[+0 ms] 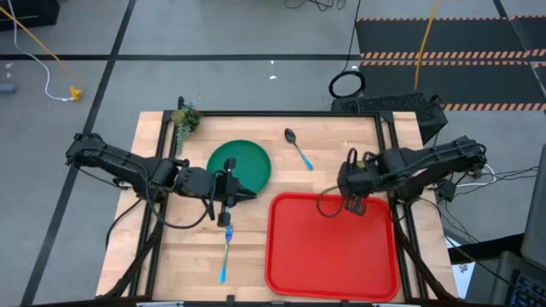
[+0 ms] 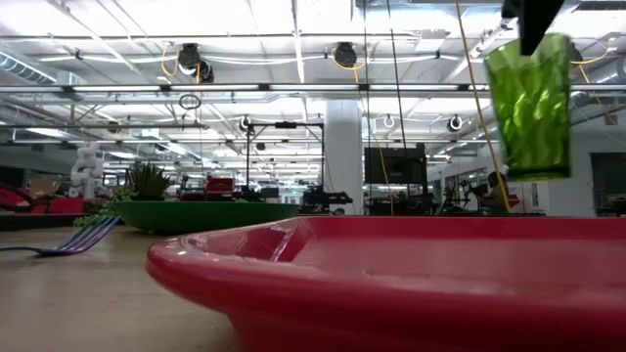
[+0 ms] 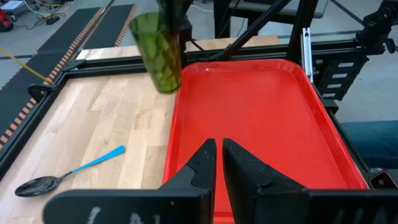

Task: Pick and place plate/cup/fork/spoon on tray
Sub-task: Put the green cup into the red tray

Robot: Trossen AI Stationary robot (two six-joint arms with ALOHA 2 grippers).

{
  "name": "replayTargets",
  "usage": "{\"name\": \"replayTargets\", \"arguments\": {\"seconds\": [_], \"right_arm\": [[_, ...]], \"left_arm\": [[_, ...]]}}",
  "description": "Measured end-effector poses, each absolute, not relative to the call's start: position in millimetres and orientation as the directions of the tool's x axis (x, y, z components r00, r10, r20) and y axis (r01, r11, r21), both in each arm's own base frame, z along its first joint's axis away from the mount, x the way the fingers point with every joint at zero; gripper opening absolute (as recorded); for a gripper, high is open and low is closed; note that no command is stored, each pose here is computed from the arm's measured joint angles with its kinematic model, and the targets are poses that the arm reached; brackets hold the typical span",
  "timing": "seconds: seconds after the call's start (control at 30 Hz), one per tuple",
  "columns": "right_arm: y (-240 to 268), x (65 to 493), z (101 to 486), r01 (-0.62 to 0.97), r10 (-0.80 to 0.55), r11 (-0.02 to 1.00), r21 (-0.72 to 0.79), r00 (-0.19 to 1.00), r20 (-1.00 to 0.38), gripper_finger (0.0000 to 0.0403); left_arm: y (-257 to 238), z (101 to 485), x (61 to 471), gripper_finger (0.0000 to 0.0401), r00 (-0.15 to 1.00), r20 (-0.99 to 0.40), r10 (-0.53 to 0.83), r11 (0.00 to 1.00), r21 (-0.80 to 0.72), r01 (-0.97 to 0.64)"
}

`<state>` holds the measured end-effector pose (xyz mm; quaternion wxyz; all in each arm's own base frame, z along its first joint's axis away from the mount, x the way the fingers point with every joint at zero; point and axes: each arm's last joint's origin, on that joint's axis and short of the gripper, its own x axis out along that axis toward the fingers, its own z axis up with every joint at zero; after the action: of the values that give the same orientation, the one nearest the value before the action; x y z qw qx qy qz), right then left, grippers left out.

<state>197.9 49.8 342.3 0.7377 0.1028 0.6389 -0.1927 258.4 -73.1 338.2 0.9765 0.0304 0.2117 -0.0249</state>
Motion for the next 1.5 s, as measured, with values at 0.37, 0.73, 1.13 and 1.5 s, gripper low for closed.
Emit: {"name": "replayTargets", "arguments": {"seconds": [0.37, 0.73, 1.13, 1.5], "right_arm": [[92.8, 176.8, 362.0, 0.458, 0.017, 0.885, 0.085, 0.151, -0.988, 0.0], [129.2, 152.0, 362.1, 0.526, 0.076, 0.841, 0.129, 0.121, -0.99, 0.0], [148.6, 131.5, 335.6, 0.602, 0.047, 0.798, 0.036, -0.001, -0.999, 0.0], [145.2, 130.0, 311.5, 0.601, -0.07, 0.797, -0.066, -0.018, -0.997, 0.0]], "left_arm": [[-73.8, 338.9, 258.6, 0.0033, 0.912, -0.408, -0.038, 0.997, 0.048, 0.063], [-74.0, 340.7, 259.3, 0.0033, 0.92, -0.391, -0.041, 0.997, 0.051, 0.066], [-74.6, 345.0, 261.0, 0.0033, 0.937, -0.347, -0.046, 0.998, 0.026, 0.059], [-79.7, 337.6, 269.6, 0.0033, 0.932, -0.359, -0.053, 0.999, -0.007, 0.054]]}}
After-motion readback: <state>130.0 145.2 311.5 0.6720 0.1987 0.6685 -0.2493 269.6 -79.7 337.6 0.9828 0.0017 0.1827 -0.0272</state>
